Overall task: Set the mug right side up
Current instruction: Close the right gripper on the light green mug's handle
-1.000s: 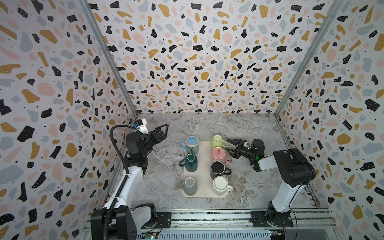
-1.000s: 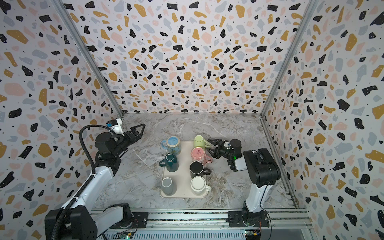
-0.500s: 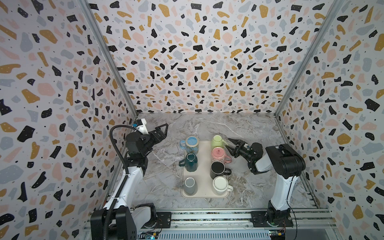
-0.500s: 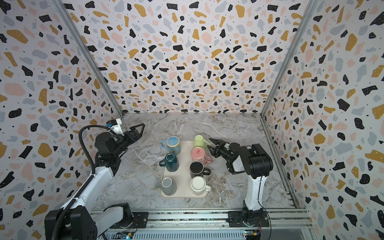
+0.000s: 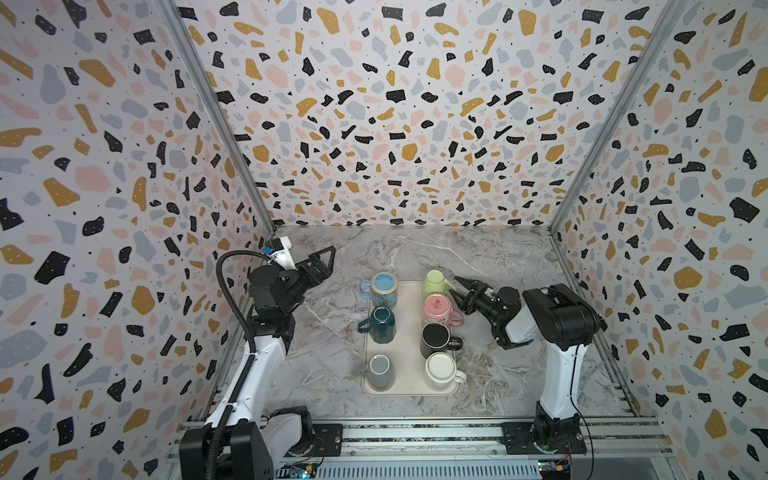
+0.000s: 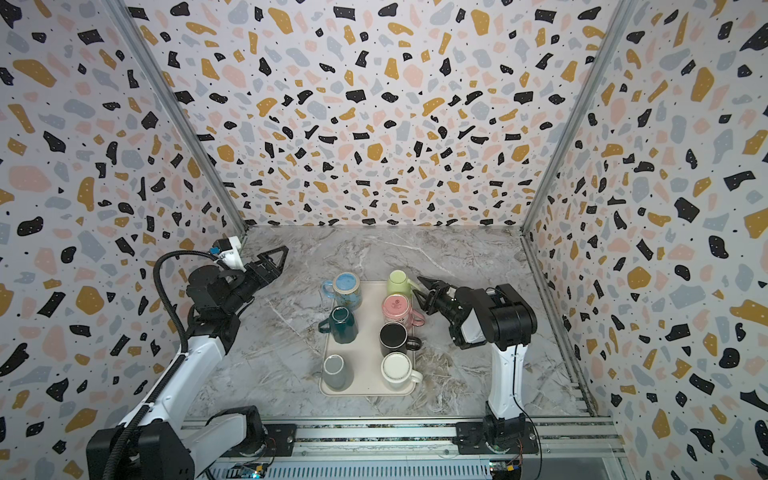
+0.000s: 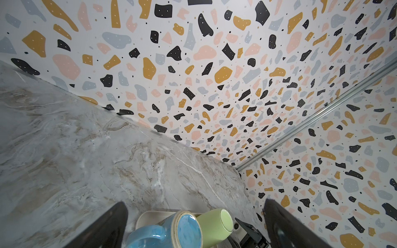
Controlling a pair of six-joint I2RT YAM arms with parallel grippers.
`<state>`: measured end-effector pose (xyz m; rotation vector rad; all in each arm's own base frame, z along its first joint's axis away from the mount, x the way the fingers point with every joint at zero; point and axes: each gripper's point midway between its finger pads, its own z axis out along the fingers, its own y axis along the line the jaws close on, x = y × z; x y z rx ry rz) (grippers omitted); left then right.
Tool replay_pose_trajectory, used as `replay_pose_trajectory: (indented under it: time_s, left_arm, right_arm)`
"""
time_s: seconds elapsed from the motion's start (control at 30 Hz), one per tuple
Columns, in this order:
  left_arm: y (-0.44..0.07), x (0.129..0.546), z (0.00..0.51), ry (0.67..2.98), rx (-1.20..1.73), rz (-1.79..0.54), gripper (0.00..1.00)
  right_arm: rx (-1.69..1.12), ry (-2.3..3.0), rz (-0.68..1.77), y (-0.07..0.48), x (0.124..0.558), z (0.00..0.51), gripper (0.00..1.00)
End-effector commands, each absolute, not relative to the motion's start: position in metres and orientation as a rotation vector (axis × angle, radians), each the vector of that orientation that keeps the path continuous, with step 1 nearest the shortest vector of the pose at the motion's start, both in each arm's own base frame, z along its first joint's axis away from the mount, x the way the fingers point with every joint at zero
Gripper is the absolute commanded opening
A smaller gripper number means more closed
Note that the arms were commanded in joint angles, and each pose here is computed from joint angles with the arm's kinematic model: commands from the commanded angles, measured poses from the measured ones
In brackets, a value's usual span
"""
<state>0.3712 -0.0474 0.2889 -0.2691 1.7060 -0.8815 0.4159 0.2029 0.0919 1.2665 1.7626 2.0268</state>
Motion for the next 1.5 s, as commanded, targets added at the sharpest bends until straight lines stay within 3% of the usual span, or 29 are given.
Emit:
replay_pose_trajectory:
  time_s: [0.0, 1.47]
  left_arm:
    - [-0.046, 0.370, 0.313, 1.647, -0.242, -0.873, 1.00]
    - [-0.046, 0.371, 0.316, 1.651, -0.237, -0.877, 1.00]
  right_arm:
    - [1.217, 1.680, 2.081, 0.205, 0.426, 0.110, 0.51]
    - [1.307, 1.609, 2.091, 0.221, 0.470, 0.086, 0.42]
